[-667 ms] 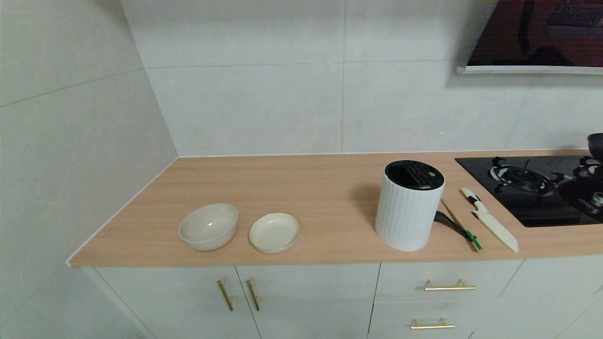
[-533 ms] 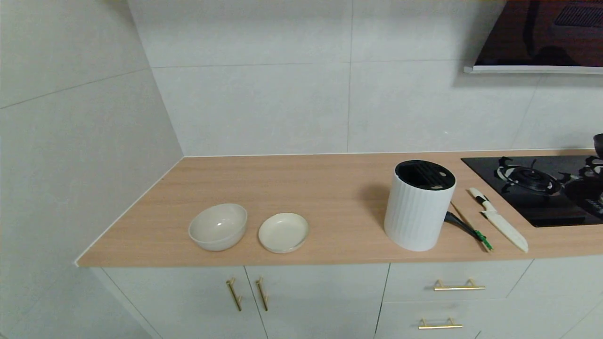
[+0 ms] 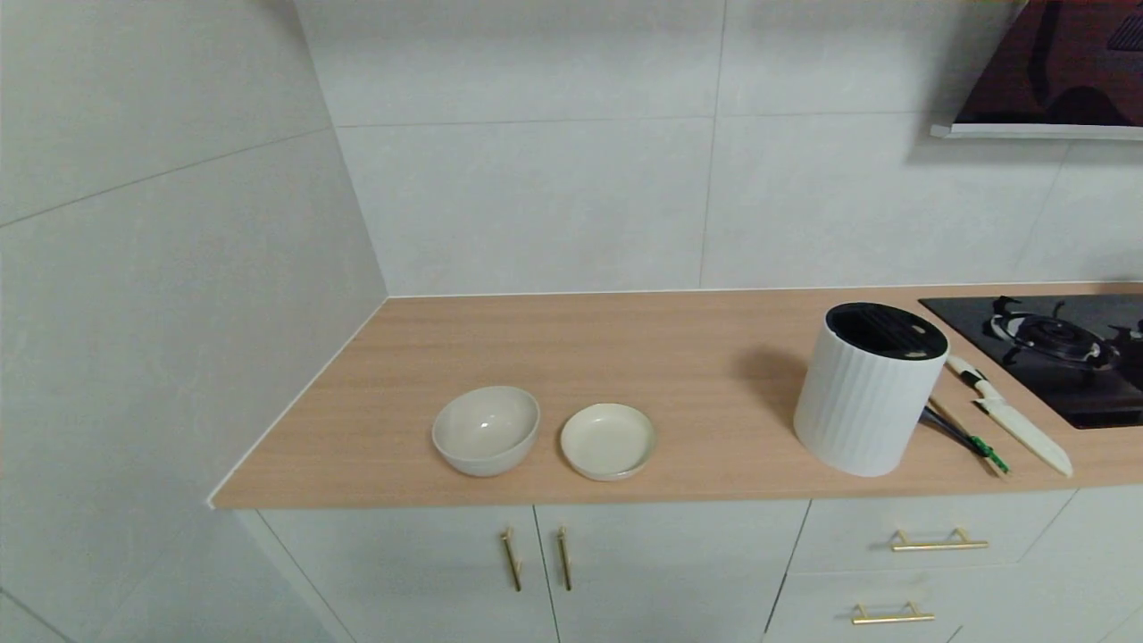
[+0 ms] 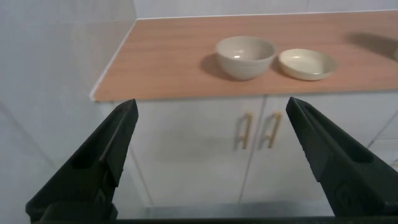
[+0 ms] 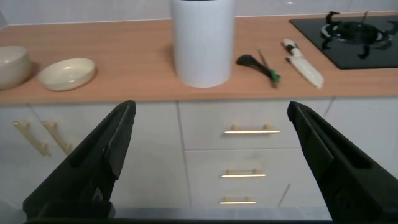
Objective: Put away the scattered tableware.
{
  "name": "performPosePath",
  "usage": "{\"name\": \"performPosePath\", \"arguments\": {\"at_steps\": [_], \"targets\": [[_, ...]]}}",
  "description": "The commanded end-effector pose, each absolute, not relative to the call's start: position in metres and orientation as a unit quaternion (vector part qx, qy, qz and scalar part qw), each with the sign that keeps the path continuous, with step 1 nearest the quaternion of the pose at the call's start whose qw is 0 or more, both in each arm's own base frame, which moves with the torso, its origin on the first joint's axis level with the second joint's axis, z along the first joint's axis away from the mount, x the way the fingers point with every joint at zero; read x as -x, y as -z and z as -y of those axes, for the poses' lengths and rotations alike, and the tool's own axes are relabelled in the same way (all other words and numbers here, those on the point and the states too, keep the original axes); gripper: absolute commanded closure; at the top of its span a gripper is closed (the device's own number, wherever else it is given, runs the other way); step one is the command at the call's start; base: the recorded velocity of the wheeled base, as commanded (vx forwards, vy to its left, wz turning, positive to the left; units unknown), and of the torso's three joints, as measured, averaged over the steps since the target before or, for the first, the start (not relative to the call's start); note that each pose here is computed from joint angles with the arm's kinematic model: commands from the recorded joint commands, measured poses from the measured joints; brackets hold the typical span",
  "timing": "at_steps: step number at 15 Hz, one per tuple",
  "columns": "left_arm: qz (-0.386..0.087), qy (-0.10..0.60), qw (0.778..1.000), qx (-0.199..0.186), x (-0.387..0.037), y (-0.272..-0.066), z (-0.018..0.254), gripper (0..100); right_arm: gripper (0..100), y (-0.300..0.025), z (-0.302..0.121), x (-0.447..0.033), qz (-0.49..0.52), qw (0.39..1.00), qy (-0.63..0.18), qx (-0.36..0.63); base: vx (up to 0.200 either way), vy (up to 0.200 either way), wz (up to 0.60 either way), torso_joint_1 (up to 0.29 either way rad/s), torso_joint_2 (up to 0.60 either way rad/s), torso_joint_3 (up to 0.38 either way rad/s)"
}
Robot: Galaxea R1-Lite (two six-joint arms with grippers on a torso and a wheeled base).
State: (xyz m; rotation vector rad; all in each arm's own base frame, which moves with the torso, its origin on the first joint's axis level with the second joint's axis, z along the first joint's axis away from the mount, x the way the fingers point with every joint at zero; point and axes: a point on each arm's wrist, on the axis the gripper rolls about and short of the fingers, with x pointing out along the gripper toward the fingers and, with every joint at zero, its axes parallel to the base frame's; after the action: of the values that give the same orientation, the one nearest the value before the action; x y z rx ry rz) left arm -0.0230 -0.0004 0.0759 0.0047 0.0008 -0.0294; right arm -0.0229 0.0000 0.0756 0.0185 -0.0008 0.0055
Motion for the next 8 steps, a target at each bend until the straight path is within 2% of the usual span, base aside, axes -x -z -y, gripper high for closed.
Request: {"name": "performPosePath", "arguments": {"at_steps": [1,5,7,8], "targets": [[0.000,0.015,1.000,-0.002,0.0230,-0.0760,0.0004,0,0,-0.0755,-0.0001,0.0228,0.000,1.000,-0.003,-0.009,0.000,0.200,0.00,0.002,0.00,0.002],[-0.001,0.015,1.000,-0.002,0.0230,-0.0759,0.0004,0,0,-0.0755,-0.0001,0.0228,0.000,1.000,-0.003,-0.009,0.000,0.200,0.00,0.000,0.00,0.002],[-0.002,0.015,1.000,-0.002,0.0229,-0.0754,0.0004,0,0,-0.0755,-0.0001,0.0228,0.000,1.000,-0.003,-0.009,-0.200,0.200,0.00,0.007,0.01,0.000],[-0.002,0.015,1.000,-0.002,0.0229,-0.0754,0.0004,0,0,-0.0759,-0.0001,0.0229,0.001,1.000,-0.003,-0.009,0.000,0.000,0.00,0.000,0.00,0.000]]}}
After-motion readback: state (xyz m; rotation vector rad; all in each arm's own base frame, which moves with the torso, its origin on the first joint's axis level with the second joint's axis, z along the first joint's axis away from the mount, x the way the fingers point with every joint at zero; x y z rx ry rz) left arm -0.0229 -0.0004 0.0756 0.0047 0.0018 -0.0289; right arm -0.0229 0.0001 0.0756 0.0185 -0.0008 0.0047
